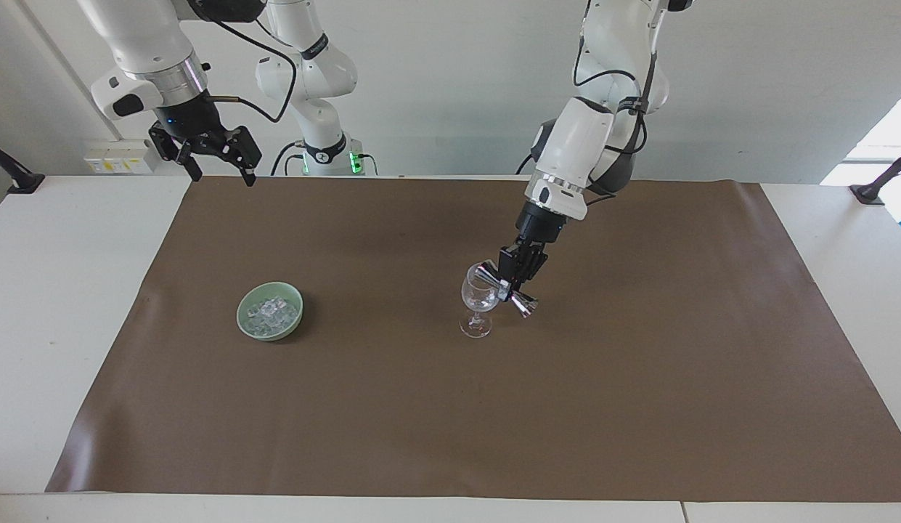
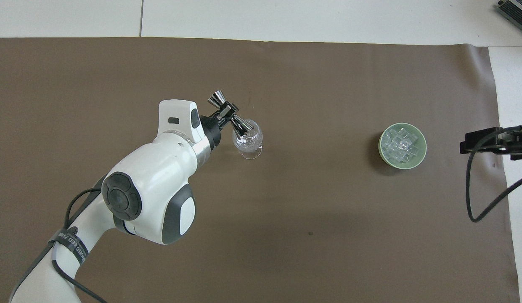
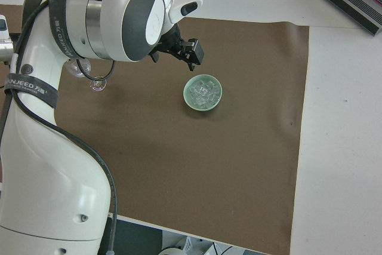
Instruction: Pour wine and add ice with both arms
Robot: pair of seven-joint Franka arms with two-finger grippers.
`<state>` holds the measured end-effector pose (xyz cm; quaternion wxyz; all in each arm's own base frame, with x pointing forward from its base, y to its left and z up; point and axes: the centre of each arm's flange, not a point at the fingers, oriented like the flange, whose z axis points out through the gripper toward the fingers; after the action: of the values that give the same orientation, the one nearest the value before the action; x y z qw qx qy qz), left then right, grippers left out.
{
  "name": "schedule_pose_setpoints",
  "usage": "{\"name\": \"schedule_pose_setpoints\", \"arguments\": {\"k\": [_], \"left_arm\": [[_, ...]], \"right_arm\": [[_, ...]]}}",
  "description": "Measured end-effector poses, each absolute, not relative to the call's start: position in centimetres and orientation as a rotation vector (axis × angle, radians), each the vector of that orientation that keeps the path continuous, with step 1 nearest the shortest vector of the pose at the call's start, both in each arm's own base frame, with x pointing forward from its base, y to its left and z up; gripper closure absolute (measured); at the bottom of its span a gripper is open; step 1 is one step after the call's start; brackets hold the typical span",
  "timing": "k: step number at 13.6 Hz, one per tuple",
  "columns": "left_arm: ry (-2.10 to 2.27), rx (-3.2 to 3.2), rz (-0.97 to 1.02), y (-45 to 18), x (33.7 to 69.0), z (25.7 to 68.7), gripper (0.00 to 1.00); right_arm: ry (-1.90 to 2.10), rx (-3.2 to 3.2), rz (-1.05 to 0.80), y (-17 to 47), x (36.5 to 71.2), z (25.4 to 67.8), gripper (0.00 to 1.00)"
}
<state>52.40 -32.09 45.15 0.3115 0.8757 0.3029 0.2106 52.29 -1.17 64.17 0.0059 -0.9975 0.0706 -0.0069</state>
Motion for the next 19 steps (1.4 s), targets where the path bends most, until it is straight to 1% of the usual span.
{"name": "schedule_pose_setpoints", "arguments": {"k": [7, 12, 16, 19], "left_arm": [[0.822, 2.296, 0.542, -32.0, 52.3, 45.6, 0.79], [0.948, 2.212, 0.454, -31.3, 52.5, 46.0, 0.79], [1.081, 2.132, 0.323, -30.3, 53.3, 46.3, 0.79], [1.245, 2.008, 0.200, -27.2, 54.9, 46.3, 0.79]], "right_arm": [[0.221, -3.122, -0.021, -1.2, 52.3, 64.2, 0.00], [0.221, -3.122, -0.021, -1.2, 52.3, 64.2, 0.00], [0.221, -3.122, -0.021, -1.2, 52.3, 64.2, 0.00], [0.221, -3.122, -0.021, -1.2, 52.3, 64.2, 0.00]]}}
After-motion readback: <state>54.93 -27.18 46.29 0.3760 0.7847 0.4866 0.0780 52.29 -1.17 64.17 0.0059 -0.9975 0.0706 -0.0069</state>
